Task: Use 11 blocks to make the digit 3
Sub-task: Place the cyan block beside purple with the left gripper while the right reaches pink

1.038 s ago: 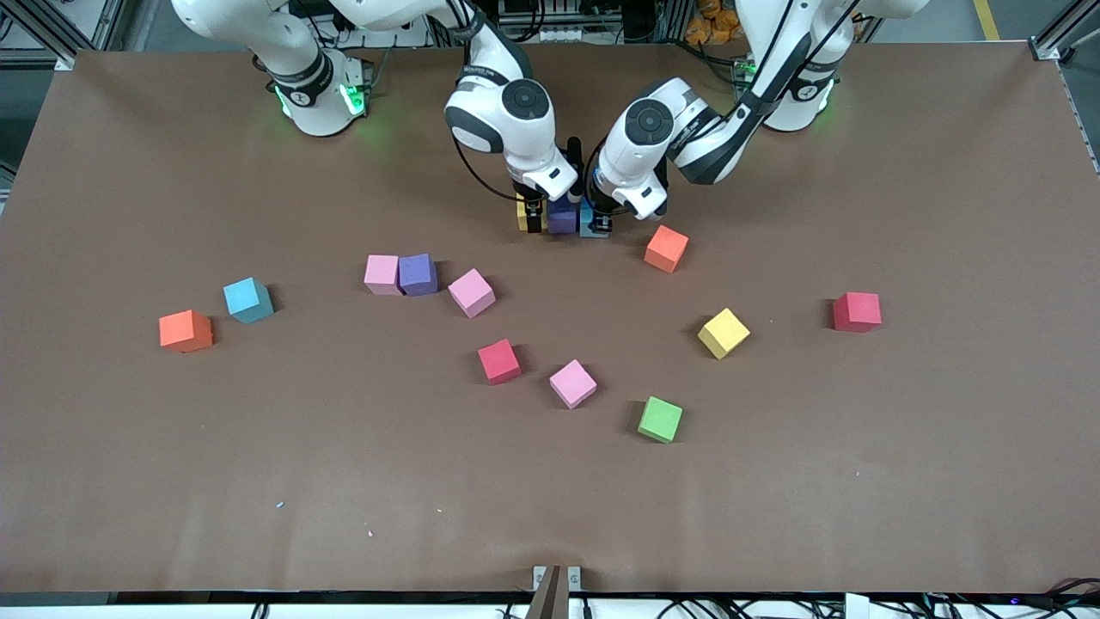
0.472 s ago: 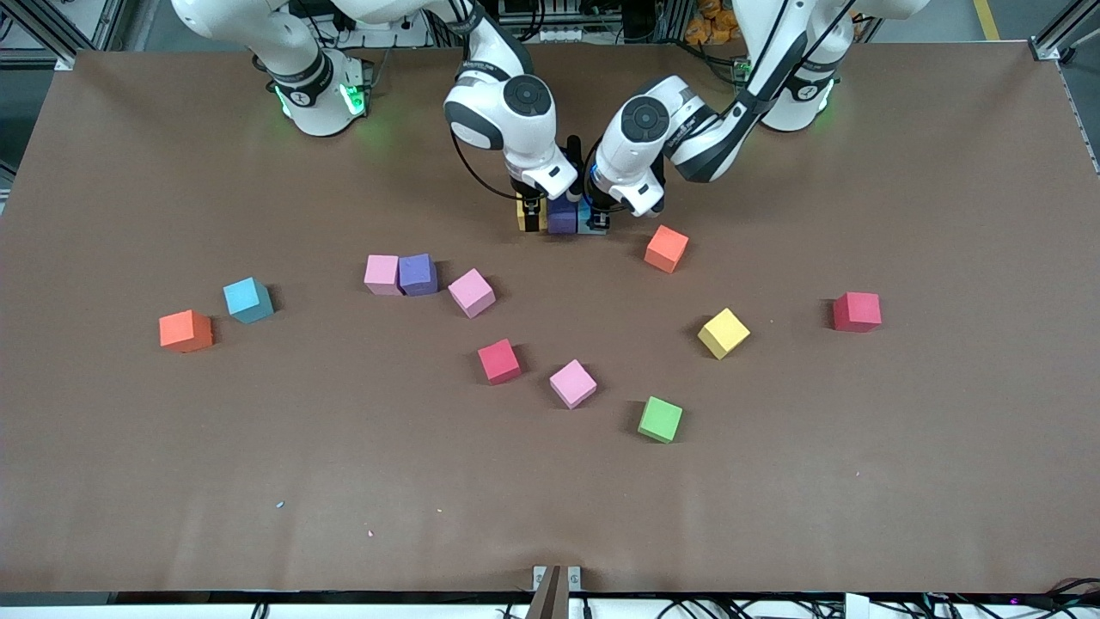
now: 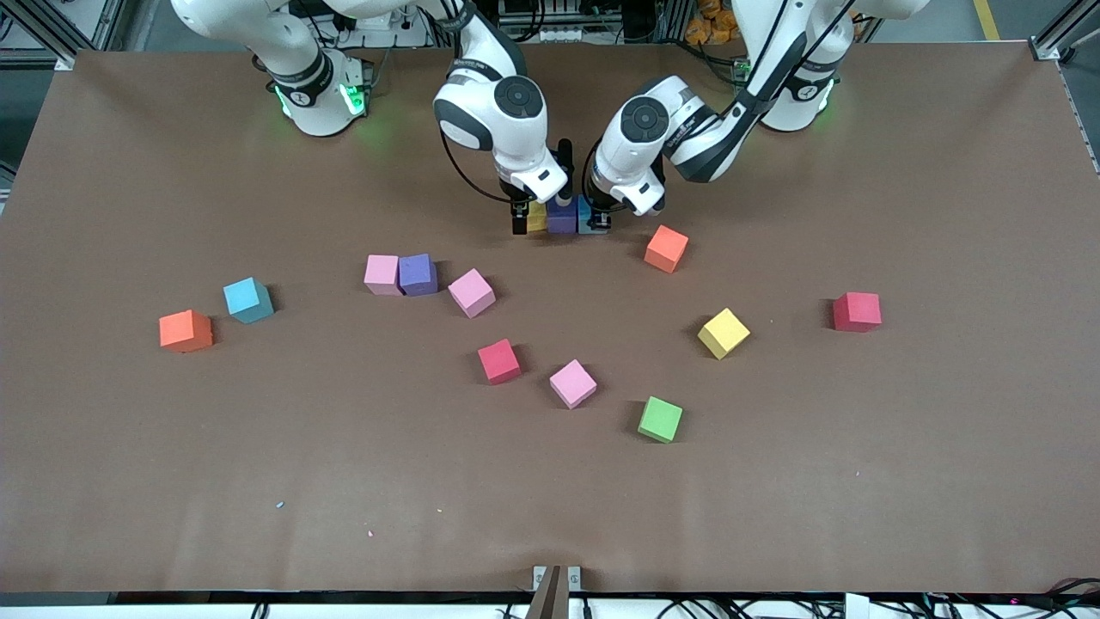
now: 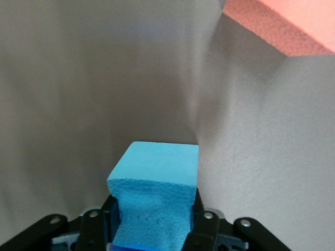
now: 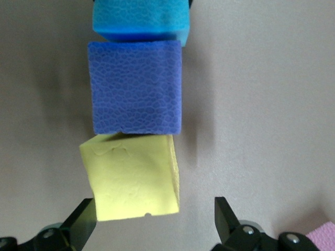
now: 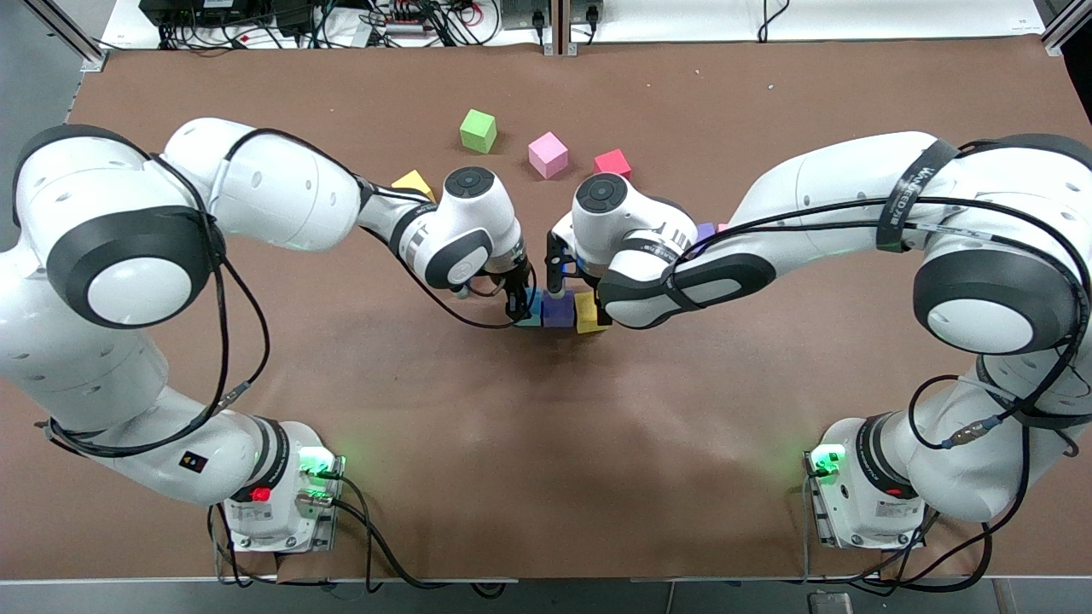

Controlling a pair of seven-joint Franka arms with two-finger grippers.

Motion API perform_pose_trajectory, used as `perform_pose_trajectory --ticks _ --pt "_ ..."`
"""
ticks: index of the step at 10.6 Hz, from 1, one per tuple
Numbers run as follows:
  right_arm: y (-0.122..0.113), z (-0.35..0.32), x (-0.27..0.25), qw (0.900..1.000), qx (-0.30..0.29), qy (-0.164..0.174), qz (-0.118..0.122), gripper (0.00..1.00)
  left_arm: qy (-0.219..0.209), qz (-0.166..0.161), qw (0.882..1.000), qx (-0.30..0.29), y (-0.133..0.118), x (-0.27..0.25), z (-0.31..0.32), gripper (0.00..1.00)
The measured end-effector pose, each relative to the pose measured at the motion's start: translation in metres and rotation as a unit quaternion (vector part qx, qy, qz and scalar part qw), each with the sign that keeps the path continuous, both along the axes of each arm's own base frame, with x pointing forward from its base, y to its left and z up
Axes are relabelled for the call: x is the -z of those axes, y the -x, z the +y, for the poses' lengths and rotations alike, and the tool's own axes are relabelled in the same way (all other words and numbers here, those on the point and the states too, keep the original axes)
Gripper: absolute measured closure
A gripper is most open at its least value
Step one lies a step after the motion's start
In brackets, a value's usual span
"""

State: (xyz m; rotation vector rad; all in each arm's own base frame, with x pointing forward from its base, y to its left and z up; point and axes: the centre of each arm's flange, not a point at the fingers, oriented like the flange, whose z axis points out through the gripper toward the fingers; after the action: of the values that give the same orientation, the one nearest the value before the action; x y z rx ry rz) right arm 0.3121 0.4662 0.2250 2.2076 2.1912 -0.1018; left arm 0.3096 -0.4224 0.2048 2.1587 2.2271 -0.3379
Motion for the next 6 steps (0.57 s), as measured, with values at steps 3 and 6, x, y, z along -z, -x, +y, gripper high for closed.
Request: perform_pose_trajectory --ticks 3,6 --pt "-0.016 -0.020 -0.006 1.000 0.022 0.004 -0.002 0.00 0.000 0.000 1.000 0.000 0.000 0.000 0.000 0.46" --pt "-0.042 -0.047 -0.012 0.998 0.054 0.023 0.005 0.00 0.000 0.000 1.000 0.000 0.001 0.000 -0.001 0.46"
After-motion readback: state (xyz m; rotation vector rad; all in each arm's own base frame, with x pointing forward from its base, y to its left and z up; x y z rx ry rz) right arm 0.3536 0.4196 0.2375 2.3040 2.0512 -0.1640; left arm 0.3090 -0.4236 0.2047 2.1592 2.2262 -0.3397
